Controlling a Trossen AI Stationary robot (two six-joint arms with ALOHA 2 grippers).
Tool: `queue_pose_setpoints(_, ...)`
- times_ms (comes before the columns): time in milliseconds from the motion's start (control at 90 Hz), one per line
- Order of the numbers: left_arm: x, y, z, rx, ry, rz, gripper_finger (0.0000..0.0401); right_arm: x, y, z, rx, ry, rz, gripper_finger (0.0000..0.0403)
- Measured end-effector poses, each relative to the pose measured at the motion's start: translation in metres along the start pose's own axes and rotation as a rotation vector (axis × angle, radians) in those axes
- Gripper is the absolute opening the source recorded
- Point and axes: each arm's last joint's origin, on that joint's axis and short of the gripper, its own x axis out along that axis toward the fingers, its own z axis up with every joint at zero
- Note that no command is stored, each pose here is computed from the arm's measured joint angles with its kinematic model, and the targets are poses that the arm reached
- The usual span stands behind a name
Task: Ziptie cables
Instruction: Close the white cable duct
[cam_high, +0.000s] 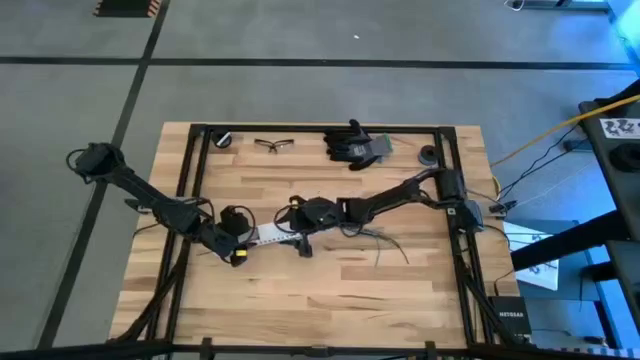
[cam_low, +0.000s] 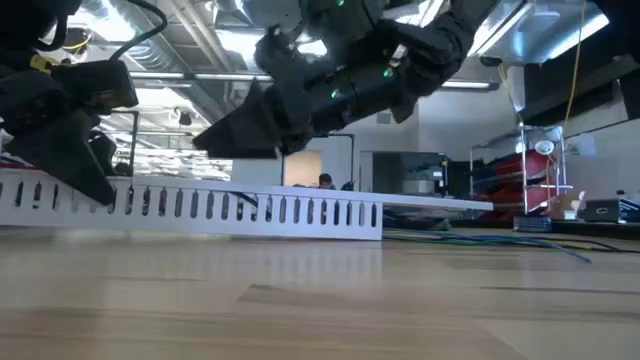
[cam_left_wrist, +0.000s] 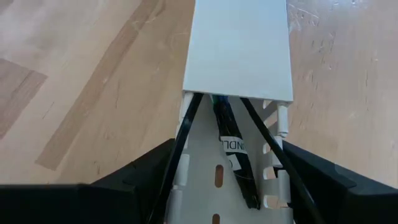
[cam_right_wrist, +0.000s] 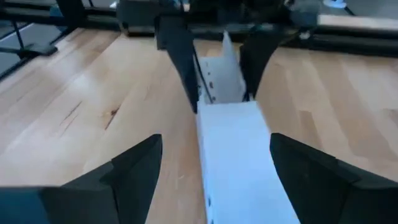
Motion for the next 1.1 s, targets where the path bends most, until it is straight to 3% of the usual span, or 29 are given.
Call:
queue_pose_setpoints(211, 0.0, 0.0, 0.0, -0.001, 0.0, 0.001, 0.0237, 0.022, -0.013, 0.001, -0.012, 0.067, 0.001, 0.0285)
queue_pose_setpoints(367, 0.0, 0.0, 0.0, -0.001, -0.001, 0.0, 0.0237, 0.022, -0.017, 0.0, -0.021, 0.133, 0.006, 0.0285)
queue_pose_setpoints(633, 0.0, 0.0, 0.0, -0.003, -0.001, 0.0, 0.0237, 0.024, -0.018, -0.003, -0.012, 0.127, 0.033, 0.0282)
queue_pose_setpoints(756, 0.0, 0.0, 0.0, -0.004, -0.001, -0.001, 0.0237, 0.024, -0.018, -0.001, -0.012, 0.11, 0.043, 0.0261)
queue_pose_setpoints(900, 0.0, 0.0, 0.0, -0.003, 0.003, -0.002, 0.0237, 0.025, -0.018, -0.003, -0.01, 0.115, 0.059, 0.0209)
queue_pose_setpoints(1100, 0.0, 0.0, 0.0, -0.003, 0.005, -0.005, 0.0237, 0.026, -0.017, -0.002, 0.008, 0.084, 0.072, 0.0208)
